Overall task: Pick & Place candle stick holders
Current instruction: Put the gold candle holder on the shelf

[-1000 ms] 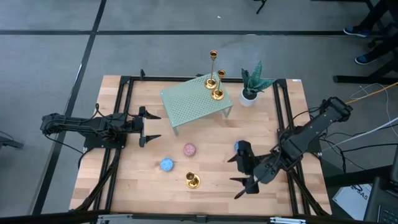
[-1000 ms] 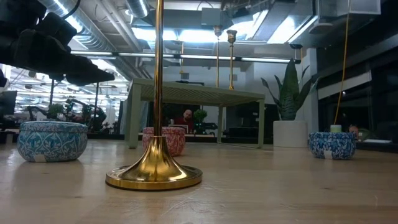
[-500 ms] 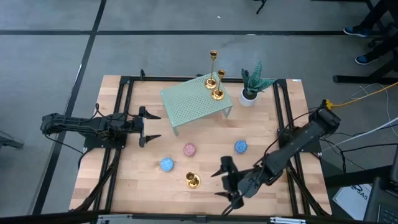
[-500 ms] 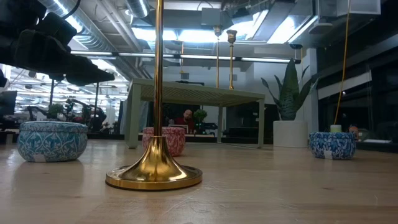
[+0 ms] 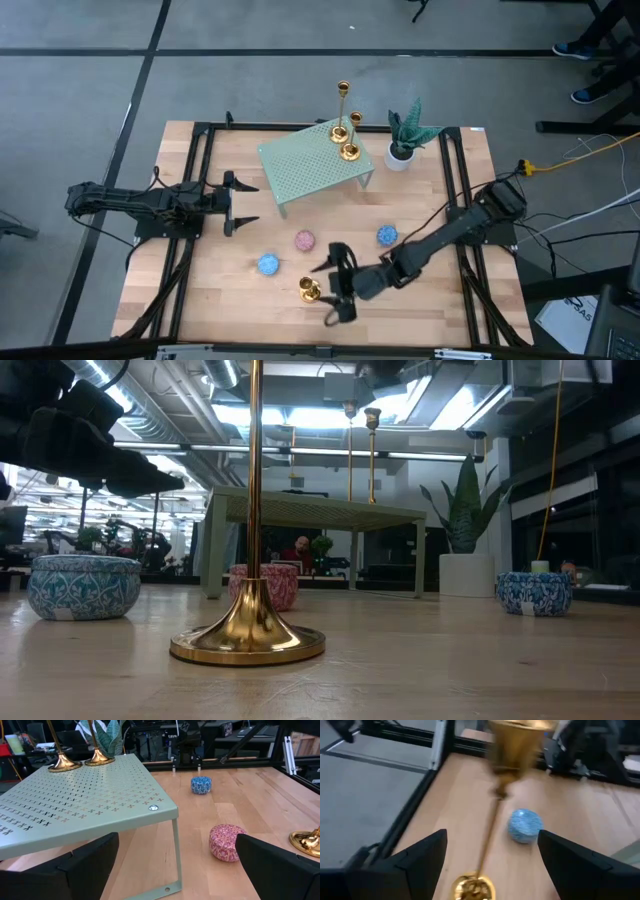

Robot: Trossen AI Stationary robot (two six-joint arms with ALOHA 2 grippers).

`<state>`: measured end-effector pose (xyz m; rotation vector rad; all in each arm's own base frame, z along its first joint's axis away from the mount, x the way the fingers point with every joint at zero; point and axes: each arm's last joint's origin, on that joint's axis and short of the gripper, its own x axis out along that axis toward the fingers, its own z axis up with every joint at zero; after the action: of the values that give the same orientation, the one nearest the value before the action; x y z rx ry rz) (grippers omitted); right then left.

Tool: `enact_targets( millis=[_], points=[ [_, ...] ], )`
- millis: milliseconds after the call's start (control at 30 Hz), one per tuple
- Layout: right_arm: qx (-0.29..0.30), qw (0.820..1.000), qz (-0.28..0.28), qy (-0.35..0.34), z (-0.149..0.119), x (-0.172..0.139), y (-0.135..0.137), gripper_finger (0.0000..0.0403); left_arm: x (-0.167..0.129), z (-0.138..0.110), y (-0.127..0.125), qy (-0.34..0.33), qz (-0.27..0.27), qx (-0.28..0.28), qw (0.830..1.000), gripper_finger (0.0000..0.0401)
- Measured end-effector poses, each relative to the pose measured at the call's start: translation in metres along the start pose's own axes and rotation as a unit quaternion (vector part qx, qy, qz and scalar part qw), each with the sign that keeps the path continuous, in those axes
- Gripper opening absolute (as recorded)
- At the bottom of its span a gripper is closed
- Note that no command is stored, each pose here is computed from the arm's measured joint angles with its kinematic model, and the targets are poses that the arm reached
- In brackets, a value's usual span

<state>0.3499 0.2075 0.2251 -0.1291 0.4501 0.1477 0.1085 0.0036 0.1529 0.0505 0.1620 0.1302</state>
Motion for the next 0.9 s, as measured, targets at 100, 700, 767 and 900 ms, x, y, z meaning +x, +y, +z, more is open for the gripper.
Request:
enact_targets(
  millis=[100, 700, 767, 900],
  points=[
    [0.008, 1.0, 0.021, 0.001, 0.001, 0.006, -0.012, 0.0316, 0.0, 0.0, 0.0, 0.0, 0.0, 0.0, 1.0, 0.04],
    [0.008, 0.994, 0.097, -0.041, 0.012, 0.014, -0.033, 0.026, 0.0, 0.0, 0.0, 0.0, 0.0, 0.0, 1.0, 0.04],
    [0.008, 0.993, 0.109, -0.04, 0.012, 0.013, -0.033, 0.0228, 0.0, 0.0, 0.0, 0.0, 0.0, 0.0, 1.0, 0.04],
    [0.008, 0.993, 0.111, -0.04, 0.012, 0.013, -0.032, 0.0156, 0.0, 0.0, 0.0, 0.0, 0.0, 0.0, 1.0, 0.04]
  ],
)
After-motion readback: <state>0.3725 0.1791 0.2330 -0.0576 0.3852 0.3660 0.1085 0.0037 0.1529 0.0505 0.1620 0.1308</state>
